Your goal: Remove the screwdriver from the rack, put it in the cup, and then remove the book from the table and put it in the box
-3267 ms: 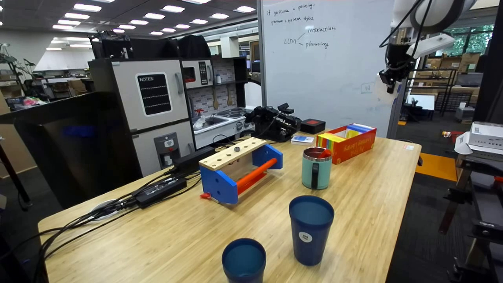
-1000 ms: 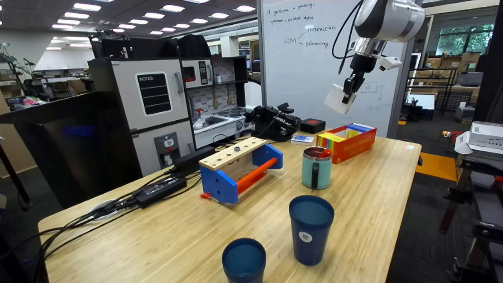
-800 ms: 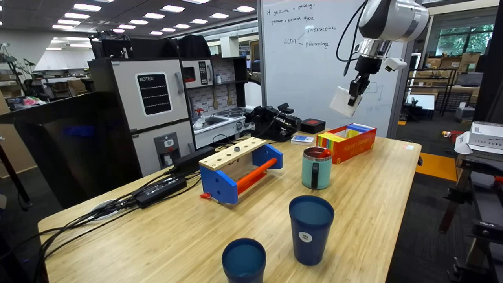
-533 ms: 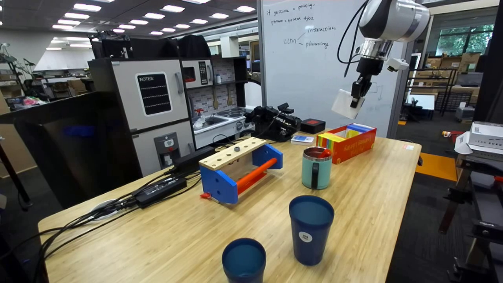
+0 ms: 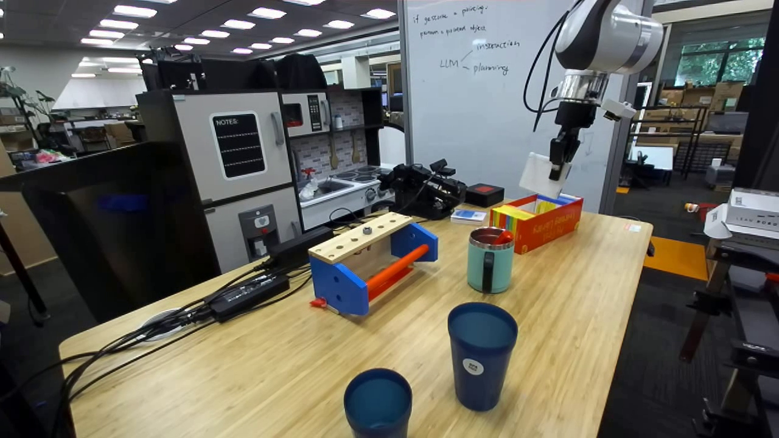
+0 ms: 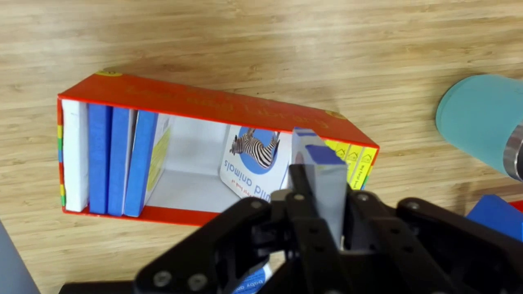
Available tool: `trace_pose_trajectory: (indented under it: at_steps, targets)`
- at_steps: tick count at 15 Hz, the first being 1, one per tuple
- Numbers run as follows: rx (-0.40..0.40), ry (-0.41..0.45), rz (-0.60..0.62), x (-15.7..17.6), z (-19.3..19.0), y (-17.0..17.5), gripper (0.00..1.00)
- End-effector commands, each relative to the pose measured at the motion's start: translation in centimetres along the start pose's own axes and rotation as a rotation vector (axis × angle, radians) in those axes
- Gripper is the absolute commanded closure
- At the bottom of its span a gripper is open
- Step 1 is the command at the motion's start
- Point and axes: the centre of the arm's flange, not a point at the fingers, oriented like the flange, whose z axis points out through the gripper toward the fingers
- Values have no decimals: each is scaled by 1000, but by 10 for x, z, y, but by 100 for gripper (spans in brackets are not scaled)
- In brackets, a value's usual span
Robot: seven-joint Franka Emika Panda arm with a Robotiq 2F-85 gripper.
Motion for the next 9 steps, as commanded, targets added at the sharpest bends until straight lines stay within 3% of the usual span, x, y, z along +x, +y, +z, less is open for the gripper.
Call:
trace_pose_trajectory:
  at_steps: [1, 5, 8, 9]
  targets:
    - [-42, 6, 25, 9, -1, 9, 96]
    - [-106, 22, 54, 24, -20, 21, 96]
    - [-98, 24, 58, 32, -27, 21, 96]
    - [-100, 33, 51, 25, -24, 21, 85]
